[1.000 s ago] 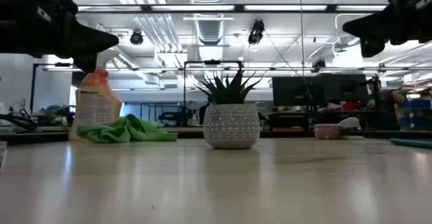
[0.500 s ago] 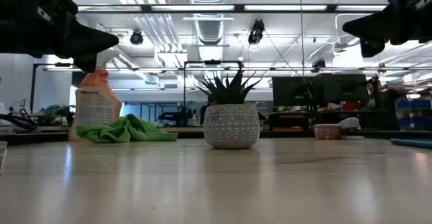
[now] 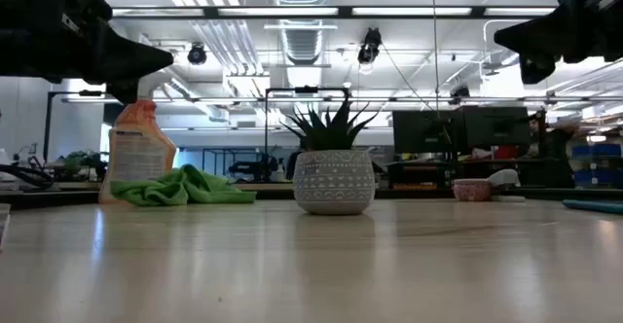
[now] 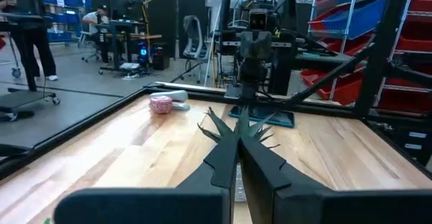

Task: Apply microfiber cloth
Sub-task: Move the green microfiber cloth to the center

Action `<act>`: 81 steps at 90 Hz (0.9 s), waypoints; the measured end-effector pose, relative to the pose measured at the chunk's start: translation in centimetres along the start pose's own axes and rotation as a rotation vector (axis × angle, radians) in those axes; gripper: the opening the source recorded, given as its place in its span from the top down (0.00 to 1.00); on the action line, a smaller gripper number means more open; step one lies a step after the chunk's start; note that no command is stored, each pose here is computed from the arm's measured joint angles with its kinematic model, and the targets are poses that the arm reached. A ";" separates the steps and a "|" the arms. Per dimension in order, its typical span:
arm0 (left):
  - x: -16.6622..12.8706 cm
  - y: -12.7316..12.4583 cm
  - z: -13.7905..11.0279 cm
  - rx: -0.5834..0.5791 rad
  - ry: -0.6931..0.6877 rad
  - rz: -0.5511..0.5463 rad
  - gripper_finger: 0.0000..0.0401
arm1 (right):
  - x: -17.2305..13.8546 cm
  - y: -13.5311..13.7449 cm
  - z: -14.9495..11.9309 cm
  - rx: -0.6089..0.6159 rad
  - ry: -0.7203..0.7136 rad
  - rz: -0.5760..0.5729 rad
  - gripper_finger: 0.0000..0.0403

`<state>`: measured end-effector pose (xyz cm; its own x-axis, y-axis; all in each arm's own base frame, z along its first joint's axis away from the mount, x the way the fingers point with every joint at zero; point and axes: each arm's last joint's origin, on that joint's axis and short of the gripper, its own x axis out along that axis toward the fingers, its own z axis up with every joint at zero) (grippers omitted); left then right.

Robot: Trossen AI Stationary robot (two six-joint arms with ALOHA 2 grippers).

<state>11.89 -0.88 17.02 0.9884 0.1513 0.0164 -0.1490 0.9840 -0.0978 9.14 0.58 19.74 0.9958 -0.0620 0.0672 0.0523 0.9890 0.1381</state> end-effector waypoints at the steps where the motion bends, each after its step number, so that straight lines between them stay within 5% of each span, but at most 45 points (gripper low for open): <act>1: 0.0 0.0 0.0 -0.003 -0.001 0.000 0.99 | 0.0 0.0 0.0 0.010 -0.004 0.000 1.00; 14: 0.0 0.0 0.1 -0.092 -0.008 -0.001 0.99 | 0.0 0.0 0.2 0.021 -0.024 0.002 1.00; 41: 0.0 0.0 0.1 -0.097 -0.009 0.001 0.99 | 0.0 -0.1 0.5 -0.049 -0.051 -0.047 1.00; 81: 0.1 0.1 0.6 -0.140 -0.069 0.035 0.93 | 0.0 0.0 0.5 0.007 -0.048 -0.004 1.00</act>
<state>11.96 -0.76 17.64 0.9774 0.1964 0.0780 -0.1731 0.9558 -0.2377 9.09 0.55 20.21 0.9908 -0.0723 0.1141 0.0554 0.9879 0.1449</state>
